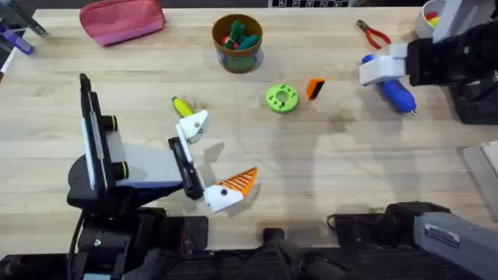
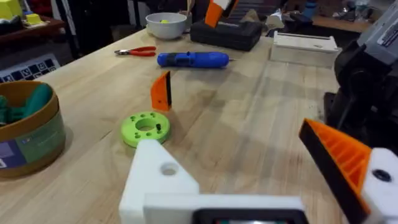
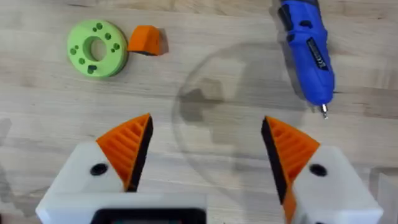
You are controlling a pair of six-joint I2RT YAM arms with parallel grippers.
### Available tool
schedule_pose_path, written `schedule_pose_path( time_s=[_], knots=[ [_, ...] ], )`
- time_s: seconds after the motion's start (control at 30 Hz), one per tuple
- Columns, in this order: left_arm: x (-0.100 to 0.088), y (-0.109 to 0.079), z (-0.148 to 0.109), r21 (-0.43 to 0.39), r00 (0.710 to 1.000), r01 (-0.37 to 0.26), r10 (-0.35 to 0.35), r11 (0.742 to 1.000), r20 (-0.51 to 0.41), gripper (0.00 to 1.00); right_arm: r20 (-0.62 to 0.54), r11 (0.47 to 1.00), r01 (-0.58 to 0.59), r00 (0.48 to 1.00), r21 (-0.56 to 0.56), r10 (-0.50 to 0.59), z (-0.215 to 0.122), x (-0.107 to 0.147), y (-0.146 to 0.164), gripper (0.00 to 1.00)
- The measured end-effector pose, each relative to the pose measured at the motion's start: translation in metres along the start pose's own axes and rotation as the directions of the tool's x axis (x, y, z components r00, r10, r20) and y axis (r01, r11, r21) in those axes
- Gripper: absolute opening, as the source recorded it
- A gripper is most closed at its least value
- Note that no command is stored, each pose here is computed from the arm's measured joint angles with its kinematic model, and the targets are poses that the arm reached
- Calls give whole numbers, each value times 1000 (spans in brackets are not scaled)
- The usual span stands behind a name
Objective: Pick up the gripper from the table and insert it into the empty holder that is missing its gripper. Then pick up a screw, insert it into the mounting hole, and use the screwdriver to tighten it. Finally, clean up the table by picking up the vegetable and placing it into the bucket.
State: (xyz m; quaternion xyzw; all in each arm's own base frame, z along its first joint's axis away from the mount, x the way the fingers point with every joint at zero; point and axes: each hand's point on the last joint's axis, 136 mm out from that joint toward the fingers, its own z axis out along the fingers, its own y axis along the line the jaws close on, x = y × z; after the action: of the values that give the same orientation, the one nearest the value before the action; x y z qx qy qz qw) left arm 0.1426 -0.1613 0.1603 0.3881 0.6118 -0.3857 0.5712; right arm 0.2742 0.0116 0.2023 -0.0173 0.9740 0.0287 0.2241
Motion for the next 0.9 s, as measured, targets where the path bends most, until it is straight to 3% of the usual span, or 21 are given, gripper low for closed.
schedule_pose_path(
  time_s=[0.37, 0.57, 0.9],
  knots=[
    [0, 0, 0, 0, 1000, 0, 0, 1000, 0, 985, 14, 993, -47, 999, -106, 49, -1, -5, 21, 994],
    [0, 0, 0, 0, 1000, 0, 0, 1000, 0, 986, -22, 994, 11, 1000, -105, -14, 0, -8, 48, 992],
    [0, 0, 0, 0, 1000, 0, 0, 1000, 0, 986, -158, 996, 47, 986, -75, -58, 53, -35, 78, 994]
  ],
)
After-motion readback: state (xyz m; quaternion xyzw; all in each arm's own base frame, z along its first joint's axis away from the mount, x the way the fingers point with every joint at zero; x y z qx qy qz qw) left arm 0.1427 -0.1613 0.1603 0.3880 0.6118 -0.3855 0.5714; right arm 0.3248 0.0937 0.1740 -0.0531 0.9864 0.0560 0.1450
